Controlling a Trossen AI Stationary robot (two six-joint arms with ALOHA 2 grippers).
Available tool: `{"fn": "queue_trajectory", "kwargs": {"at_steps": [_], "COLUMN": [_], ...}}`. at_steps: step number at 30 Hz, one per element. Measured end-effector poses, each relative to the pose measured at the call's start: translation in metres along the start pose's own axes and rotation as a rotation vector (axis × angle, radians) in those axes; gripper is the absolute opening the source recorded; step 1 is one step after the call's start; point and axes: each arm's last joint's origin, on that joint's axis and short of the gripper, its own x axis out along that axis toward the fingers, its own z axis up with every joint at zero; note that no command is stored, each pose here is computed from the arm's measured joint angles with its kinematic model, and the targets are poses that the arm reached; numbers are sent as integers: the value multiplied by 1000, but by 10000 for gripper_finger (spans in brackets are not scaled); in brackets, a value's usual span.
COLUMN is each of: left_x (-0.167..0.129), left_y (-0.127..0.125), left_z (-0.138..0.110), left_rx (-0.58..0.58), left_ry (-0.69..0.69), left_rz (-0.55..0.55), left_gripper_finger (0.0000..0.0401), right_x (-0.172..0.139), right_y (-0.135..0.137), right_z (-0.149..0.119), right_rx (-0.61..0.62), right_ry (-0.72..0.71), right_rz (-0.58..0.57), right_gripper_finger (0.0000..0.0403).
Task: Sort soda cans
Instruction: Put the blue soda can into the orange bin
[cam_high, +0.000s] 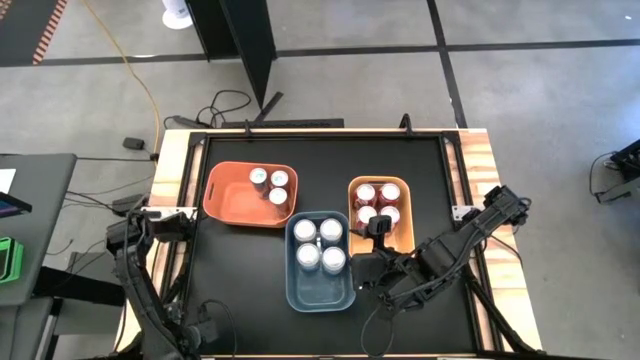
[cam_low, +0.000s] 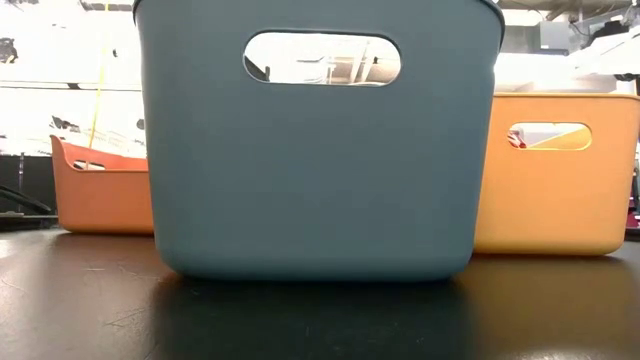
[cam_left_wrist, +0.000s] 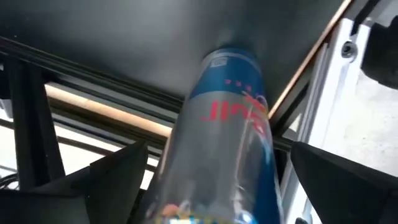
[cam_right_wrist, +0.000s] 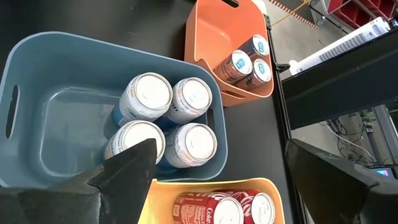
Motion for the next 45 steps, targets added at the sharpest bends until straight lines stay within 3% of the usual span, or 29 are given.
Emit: {"fn": "queue_trajectory", "kwargs": {"at_steps": [7,20,30,39,45], "left_x": [9,10,6,-40,-90], "left_y": [1,1,1,16,36], "left_z": [2,-3,1,18,49], "left_rx": [6,31,55,-11,-14], "left_ry": [11,15,9,-44,-287], "left_rz": [0,5,3,95,3], "left_gripper_finger": [368,231,230,230,230], "right_x": [0,0,0,0,-4], "right_y": [0,0,0,0,3], "right_z": [0,1,1,0,-2], "right_rx": [3,9,9,1,-22], "right_ry": [-3,-7,-7,-1,3], "right_rz": [1,2,1,0,5], "right_gripper_finger": [372,372,372,372,372]}}
